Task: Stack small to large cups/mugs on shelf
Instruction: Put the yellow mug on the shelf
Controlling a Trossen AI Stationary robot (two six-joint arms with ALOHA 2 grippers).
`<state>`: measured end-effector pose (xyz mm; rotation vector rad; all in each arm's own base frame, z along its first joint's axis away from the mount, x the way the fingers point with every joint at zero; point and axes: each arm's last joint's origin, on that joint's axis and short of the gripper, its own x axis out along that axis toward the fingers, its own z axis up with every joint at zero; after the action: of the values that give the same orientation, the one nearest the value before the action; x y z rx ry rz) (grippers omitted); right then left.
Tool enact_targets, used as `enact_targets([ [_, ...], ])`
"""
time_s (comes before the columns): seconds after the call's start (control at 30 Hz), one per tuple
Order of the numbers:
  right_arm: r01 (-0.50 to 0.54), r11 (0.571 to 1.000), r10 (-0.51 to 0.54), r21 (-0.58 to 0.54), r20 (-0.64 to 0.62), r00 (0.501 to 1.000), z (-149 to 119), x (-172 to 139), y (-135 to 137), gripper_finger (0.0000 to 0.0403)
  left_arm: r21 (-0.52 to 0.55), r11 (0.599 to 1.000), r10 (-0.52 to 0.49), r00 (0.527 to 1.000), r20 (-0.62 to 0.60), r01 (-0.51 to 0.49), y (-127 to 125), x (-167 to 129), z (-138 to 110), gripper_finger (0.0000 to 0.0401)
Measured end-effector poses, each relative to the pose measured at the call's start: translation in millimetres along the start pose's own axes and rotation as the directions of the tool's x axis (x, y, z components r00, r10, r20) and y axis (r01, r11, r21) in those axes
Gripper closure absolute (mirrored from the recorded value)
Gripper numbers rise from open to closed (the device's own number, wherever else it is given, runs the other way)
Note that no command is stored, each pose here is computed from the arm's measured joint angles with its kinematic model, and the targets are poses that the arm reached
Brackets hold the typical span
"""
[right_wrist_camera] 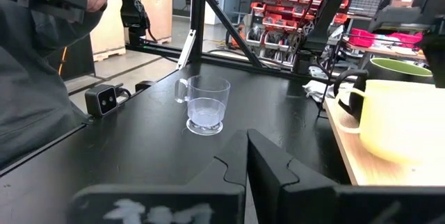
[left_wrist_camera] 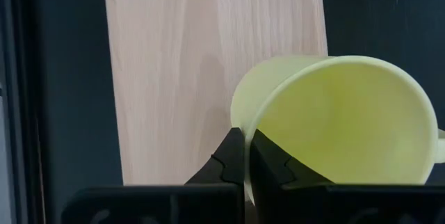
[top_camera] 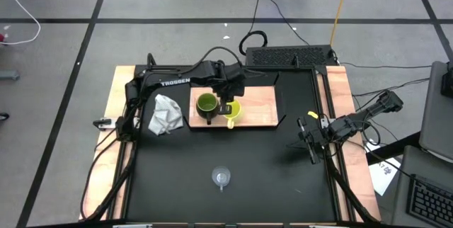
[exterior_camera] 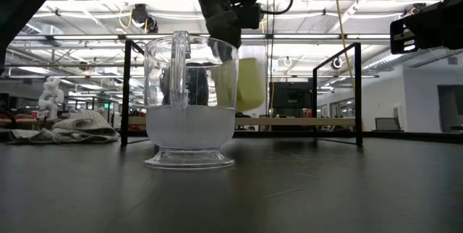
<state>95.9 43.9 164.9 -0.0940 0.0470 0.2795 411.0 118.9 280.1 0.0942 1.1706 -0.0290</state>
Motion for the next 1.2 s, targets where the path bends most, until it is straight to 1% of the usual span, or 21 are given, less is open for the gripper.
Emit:
enact_targets([
  [0.6,0.0,1.0,0.0,-0.001,0.001,1.0,0.1,0.0,0.0,0.0403,-0.008,1.0,0.008,1.0,-0.002,-0.008,0.2,3.1,-0.9,0.0398],
  [0.9,0.0,1.0,0.0,0.002,0.002,1.0,0.2,0.0,0.0,0.0403,-0.003,1.0,0.0,1.0,-0.027,0.0,3.7,20.2,-0.8,0.0398],
  [1.2,0.003,1.0,-0.003,-0.002,-0.005,1.0,-0.4,0.4,0.0,0.0403,-0.005,1.0,0.002,1.0,-0.027,-0.002,4.7,21.6,-0.7,0.0398],
])
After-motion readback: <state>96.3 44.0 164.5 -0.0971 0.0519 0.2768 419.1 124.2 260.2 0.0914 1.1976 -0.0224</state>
